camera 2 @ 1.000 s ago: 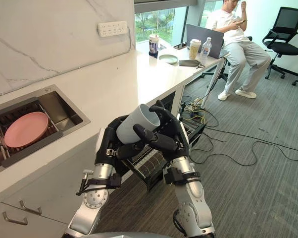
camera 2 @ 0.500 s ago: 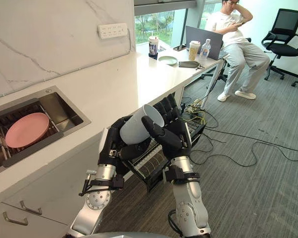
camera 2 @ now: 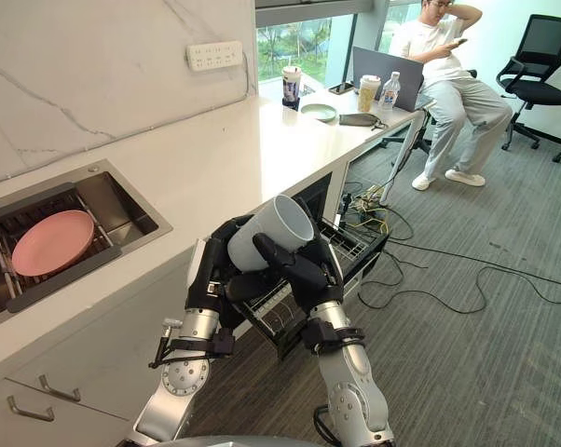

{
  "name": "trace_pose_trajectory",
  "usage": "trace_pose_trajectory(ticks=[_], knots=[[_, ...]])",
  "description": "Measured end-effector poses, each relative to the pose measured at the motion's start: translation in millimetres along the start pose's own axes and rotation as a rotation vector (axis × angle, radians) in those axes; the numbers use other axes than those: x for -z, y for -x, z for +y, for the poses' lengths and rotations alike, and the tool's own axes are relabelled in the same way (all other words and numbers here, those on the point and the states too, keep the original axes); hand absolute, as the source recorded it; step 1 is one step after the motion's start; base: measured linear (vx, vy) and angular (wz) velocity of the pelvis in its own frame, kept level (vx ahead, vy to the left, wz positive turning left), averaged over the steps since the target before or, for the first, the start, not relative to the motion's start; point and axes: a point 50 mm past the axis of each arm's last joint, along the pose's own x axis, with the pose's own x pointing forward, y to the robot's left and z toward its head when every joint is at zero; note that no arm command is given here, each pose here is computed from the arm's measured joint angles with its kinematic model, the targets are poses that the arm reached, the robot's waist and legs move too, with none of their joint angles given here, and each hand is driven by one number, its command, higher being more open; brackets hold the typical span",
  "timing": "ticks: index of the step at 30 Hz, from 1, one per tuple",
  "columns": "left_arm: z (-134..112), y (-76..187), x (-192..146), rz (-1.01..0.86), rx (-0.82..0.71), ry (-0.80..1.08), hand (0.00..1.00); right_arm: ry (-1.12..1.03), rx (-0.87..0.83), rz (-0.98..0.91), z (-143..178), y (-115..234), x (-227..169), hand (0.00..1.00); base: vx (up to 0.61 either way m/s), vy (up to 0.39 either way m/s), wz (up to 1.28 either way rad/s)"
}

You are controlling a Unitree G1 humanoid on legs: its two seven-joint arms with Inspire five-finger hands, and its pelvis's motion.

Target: Walk over to the sink, pick up the cup, carry it to the dishwasher, place the cup inside the dishwasher, then close the dishwasher door

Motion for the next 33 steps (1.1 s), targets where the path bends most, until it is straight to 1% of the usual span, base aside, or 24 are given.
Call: trace_pose_trajectory(ticks=[1, 2, 8, 12, 23, 24, 33], knots=[[-0.7, 0.1, -0.1, 0.0, 0.005, 0.001, 0.0, 0.003, -0.003, 0.003, -0.1, 0.1, 0.1, 1.0, 0.0, 0.0, 0.0], [-1.5, 0.2, -0.2, -0.001, 0.012, 0.001, 0.0, 0.007, -0.009, 0.009, 0.3, 0.2, 0.6, 0.0, 0.0, 0.0, 0.0], [-3.9, 1.0, 0.0, -0.001, 0.042, -0.001, 0.0, 0.019, -0.02, 0.02, 0.9, 0.6, 1.4, 0.0, 0.0, 0.0, 0.0], [-6.4, 2.4, -0.7, -0.011, 0.064, -0.01, 0.0, 0.054, 0.015, 0.004, -1.5, 0.4, -0.8, 0.0, 0.0, 0.0, 0.0], [-8.2, 2.7, -1.2, -0.011, 0.063, -0.003, 0.0, 0.058, 0.023, -0.021, 1.4, -0.1, -1.4, 0.0, 0.0, 0.0, 0.0], [-8.4, 2.7, -1.3, -0.011, 0.062, -0.001, 1.0, 0.058, 0.023, -0.022, 1.4, -0.2, -1.5, 0.0, 0.0, 0.0, 0.0], [-12.1, 4.5, -1.0, 0.014, 0.038, 0.087, 1.0, 0.044, 0.038, -0.05, 4.3, -1.2, -2.2, 0.0, 0.0, 0.0, 0.0]])
